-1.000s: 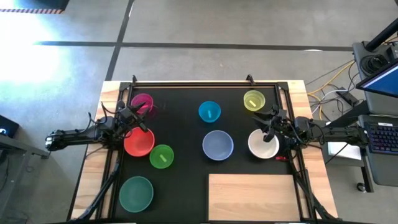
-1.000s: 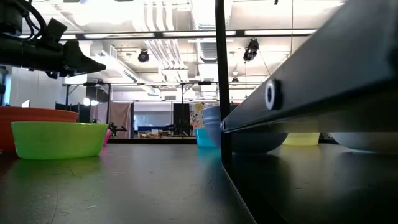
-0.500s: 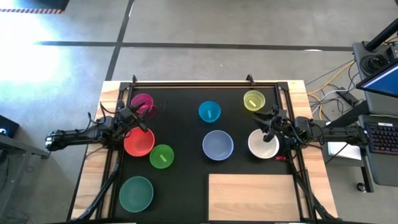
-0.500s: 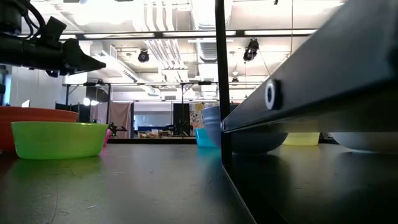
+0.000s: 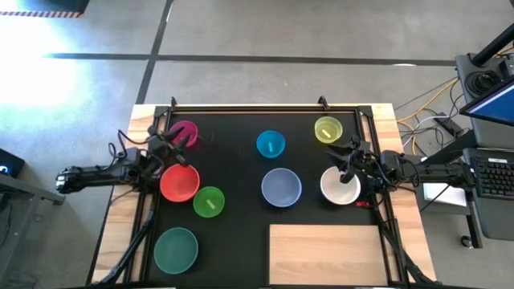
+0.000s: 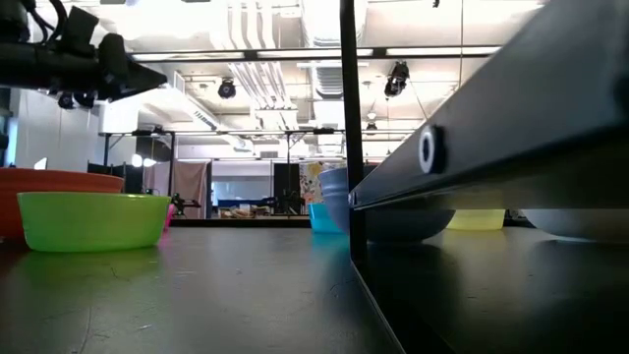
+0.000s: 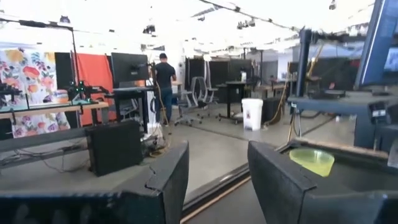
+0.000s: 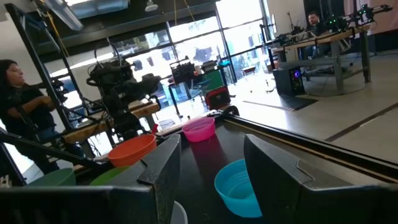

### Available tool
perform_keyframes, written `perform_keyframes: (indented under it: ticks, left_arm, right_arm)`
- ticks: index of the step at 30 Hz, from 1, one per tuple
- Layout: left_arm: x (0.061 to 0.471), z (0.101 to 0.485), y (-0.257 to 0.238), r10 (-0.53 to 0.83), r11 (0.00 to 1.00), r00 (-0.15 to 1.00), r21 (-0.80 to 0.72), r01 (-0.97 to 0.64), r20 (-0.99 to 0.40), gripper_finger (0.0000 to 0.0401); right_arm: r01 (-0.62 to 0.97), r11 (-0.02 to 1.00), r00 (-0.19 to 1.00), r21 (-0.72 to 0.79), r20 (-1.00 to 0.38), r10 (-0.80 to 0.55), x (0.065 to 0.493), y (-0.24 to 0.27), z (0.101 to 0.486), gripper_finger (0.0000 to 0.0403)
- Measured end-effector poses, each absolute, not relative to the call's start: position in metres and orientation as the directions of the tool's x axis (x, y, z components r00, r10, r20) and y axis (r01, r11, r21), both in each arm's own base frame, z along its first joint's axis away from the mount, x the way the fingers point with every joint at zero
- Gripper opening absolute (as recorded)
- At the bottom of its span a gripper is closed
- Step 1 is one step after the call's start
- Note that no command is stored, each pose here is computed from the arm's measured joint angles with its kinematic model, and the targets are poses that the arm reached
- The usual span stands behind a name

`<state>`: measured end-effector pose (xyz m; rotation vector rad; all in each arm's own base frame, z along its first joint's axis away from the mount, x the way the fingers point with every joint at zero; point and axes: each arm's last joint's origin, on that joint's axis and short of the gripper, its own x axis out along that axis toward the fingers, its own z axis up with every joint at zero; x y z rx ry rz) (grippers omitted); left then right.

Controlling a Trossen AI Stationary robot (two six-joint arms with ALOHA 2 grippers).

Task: Place and stack bowls onto a shelf

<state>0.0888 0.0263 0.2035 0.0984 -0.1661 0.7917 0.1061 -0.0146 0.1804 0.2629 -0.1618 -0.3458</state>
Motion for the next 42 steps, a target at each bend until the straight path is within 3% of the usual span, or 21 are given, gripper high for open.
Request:
perform_keyframes:
  ticks: [7,19,29,35,42]
  left_arm:
    - [0.098,0.214,0.027,0.714,0.691,0.700,0.146,-0.709,0.022,0.0149]
    - [0.115,0.251,0.029,0.715,0.691,0.649,0.122,-0.713,-0.259,0.0149]
    - [0.122,0.246,0.029,0.678,0.610,0.435,0.123,-0.783,-0.592,0.0149]
    - [0.133,0.232,0.029,0.615,0.626,0.384,0.130,-0.769,-0.689,0.0149]
    - [0.144,0.215,0.047,0.626,0.533,0.223,0.202,-0.822,-0.747,0.0149]
  right_arm:
    - [0.313,0.907,0.928,0.281,0.112,-0.355,0.106,-0.015,0.180,0.0166]
    - [0.313,0.907,0.928,0.281,0.111,-0.355,0.106,-0.015,0.180,0.0166]
    - [0.313,0.907,0.928,0.281,0.111,-0.355,0.106,-0.015,0.180,0.0166]
    - [0.313,0.907,0.929,0.281,0.111,-0.354,0.106,-0.015,0.180,0.0166]
    - [0.313,0.907,0.929,0.281,0.111,-0.354,0.106,-0.015,0.180,0.0166]
